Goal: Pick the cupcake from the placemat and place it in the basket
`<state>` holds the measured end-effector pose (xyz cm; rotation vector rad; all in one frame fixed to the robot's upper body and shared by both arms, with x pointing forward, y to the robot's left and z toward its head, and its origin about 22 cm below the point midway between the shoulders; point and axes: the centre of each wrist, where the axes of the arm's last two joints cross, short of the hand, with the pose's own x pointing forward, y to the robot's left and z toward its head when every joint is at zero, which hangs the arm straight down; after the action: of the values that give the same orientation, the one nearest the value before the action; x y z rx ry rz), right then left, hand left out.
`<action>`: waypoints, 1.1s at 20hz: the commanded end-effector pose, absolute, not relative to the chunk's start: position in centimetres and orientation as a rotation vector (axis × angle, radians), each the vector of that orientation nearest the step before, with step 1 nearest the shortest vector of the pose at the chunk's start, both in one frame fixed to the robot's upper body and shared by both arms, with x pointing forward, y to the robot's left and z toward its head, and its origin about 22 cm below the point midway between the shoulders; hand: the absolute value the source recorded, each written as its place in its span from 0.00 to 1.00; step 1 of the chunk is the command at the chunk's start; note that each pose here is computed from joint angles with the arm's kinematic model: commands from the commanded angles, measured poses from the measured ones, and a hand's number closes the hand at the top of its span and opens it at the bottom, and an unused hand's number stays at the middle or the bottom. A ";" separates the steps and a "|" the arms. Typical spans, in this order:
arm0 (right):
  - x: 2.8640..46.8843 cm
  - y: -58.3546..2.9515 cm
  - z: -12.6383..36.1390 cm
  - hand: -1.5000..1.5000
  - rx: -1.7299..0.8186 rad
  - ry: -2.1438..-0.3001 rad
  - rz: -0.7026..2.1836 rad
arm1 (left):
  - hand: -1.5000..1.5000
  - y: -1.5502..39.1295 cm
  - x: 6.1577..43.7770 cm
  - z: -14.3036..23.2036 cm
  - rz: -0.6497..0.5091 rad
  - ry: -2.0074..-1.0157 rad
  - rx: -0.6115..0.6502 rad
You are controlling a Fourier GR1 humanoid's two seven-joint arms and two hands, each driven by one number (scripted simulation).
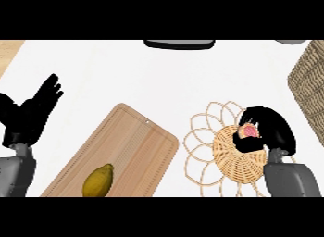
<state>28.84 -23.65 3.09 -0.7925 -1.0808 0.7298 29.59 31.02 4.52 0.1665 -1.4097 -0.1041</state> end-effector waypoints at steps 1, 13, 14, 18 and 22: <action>32.0 -22.4 4.9 1.00 -0.920 -0.922 0.434 | 0.50 29.7 30.2 4.9 -0.135 -1.429 0.129; 39.9 -13.5 15.4 1.00 -1.139 -1.251 -0.137 | 0.50 27.0 31.5 5.0 -0.196 -1.427 0.091; 40.5 -13.0 16.4 1.00 -1.172 -1.268 -0.167 | 0.50 27.6 31.6 5.1 -0.179 -1.416 0.086; 42.0 -10.5 17.7 1.00 -1.280 -1.267 -0.232 | 0.50 27.7 31.7 4.7 -0.156 -1.422 0.113; 43.7 -9.3 22.2 1.00 -1.382 -1.191 -0.266 | 0.50 29.1 31.2 5.3 -0.143 -1.400 0.134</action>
<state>42.54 -11.00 19.03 -1.3313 -1.2644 -0.0994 31.63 28.34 5.34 0.1204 -1.4188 -0.1603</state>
